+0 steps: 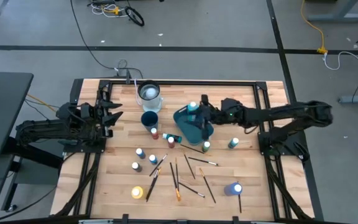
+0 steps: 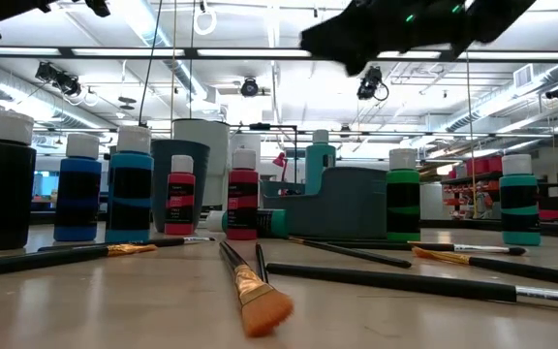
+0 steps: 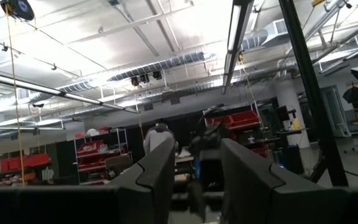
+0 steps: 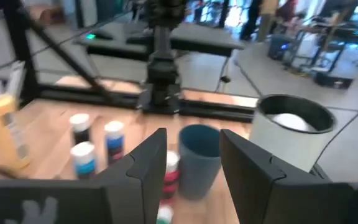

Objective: Pick & Place Paint Supplies
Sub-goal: Put the large violet paint bottle into the blue bin

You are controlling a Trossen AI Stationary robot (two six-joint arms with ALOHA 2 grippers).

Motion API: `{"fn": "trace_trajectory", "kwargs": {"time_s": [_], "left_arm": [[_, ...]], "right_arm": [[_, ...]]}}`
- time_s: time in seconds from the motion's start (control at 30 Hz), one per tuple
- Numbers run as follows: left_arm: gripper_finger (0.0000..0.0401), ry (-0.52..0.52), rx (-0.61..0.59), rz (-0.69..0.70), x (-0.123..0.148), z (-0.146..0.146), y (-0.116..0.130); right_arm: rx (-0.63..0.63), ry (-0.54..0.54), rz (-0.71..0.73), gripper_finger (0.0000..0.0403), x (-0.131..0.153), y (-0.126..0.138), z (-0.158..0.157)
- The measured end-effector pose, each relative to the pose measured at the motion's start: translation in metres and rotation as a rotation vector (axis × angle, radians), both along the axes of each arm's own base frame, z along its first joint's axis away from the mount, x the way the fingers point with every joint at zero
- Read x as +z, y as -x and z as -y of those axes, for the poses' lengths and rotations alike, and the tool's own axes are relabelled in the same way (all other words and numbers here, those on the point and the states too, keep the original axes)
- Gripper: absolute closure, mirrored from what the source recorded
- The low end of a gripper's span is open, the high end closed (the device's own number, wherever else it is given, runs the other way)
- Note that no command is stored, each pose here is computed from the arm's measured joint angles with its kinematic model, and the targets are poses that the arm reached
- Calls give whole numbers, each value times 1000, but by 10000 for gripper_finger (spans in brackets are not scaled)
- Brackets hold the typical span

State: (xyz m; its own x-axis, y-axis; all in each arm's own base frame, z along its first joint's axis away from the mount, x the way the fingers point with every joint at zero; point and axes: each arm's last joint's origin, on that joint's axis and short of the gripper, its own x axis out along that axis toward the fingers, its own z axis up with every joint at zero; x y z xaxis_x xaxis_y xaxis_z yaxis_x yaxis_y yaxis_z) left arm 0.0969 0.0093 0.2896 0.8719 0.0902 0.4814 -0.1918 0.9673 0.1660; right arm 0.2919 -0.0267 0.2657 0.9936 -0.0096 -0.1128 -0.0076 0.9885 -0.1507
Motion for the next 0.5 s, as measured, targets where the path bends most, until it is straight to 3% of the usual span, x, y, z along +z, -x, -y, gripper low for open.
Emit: {"fn": "trace_trajectory", "kwargs": {"time_s": [0.2, 0.5], "left_arm": [[264, 2, -21, -37, -3, 0, -7], [264, 51, -47, -54, -5, -1, -18]], "right_arm": [[117, 86, -51, 250, 21, 30, -27], [498, -11, -98, 250, 39, 73, -56]]}}
